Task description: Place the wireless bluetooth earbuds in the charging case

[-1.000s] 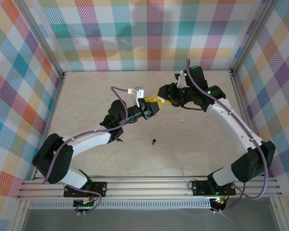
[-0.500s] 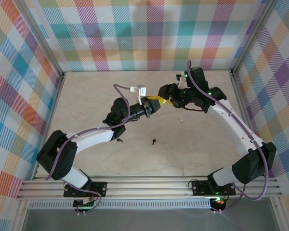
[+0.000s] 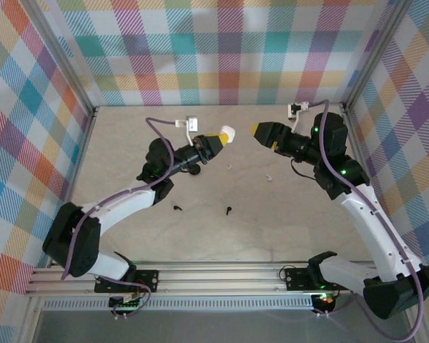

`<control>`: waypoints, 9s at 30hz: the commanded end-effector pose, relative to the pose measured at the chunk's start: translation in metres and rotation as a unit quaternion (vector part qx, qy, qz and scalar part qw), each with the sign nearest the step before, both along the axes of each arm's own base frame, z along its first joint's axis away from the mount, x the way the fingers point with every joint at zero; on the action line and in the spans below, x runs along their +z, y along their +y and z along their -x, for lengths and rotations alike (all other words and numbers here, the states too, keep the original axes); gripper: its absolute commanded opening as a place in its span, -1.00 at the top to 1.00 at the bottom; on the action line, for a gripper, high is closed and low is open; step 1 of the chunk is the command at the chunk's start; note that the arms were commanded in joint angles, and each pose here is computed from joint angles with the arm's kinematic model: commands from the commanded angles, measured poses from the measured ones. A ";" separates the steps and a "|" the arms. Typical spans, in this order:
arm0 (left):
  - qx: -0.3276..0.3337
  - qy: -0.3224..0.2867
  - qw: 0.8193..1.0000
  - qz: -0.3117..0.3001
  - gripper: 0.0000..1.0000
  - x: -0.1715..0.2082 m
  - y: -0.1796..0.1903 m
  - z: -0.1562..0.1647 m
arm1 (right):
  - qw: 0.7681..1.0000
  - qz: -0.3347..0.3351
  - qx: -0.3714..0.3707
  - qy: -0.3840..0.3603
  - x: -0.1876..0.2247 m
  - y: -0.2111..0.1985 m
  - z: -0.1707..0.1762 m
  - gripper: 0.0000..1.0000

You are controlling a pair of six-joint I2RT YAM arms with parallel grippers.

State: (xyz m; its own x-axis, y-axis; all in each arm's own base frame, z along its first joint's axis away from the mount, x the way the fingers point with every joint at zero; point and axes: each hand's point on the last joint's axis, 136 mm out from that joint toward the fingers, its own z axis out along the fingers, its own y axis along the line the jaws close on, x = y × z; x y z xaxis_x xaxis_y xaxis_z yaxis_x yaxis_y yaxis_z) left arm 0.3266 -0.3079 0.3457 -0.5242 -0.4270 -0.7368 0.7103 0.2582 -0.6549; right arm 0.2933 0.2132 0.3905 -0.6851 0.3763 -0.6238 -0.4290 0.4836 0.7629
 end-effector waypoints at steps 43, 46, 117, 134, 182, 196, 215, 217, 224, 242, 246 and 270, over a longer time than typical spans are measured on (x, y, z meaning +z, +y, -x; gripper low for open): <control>-0.055 -0.016 0.998 0.038 0.75 0.061 0.015 0.073 | 0.970 -0.106 0.211 -0.063 0.012 0.077 0.021 0.57; -0.050 -0.015 0.999 0.011 0.43 0.058 0.018 0.074 | 0.970 -0.096 0.212 -0.075 0.010 0.077 0.021 0.58; -0.128 -0.088 0.987 -0.050 0.30 0.042 0.011 0.090 | 0.905 0.013 0.359 -0.228 0.005 0.082 0.067 0.66; -0.121 -0.111 0.983 -0.087 0.90 0.028 0.012 0.094 | 0.917 0.034 0.336 -0.213 0.000 0.084 0.056 0.45; -0.041 -0.144 0.947 -0.283 1.00 -0.111 0.044 0.093 | 0.864 0.352 -0.079 0.350 -0.290 -0.072 -0.067 0.39; -0.042 -0.143 0.943 -0.299 1.00 -0.118 0.047 0.095 | 0.818 0.433 -0.094 0.367 -0.349 -0.083 -0.126 0.77; -0.044 -0.126 0.947 -0.294 1.00 -0.122 0.042 0.088 | 0.810 0.448 -0.052 0.375 -0.367 -0.084 -0.098 0.89; -0.044 -0.124 0.947 -0.292 1.00 -0.122 0.042 0.088 | 0.812 0.448 -0.047 0.372 -0.365 -0.082 -0.094 0.90; -0.043 -0.121 0.949 -0.288 1.00 -0.120 0.043 0.089 | 0.814 0.453 -0.026 0.363 -0.363 -0.075 -0.084 0.91; -0.040 -0.115 0.952 -0.280 1.00 -0.117 0.045 0.092 | 0.831 0.447 -0.028 0.330 -0.329 -0.066 -0.076 0.70; -0.041 -0.116 0.952 -0.279 1.00 -0.116 0.045 0.093 | 0.833 0.402 -0.098 0.368 -0.321 -0.080 -0.071 0.32; -0.028 -0.147 0.944 -0.294 1.00 -0.108 0.056 0.102 | 0.842 0.246 -0.169 0.449 -0.358 -0.069 -0.060 -0.12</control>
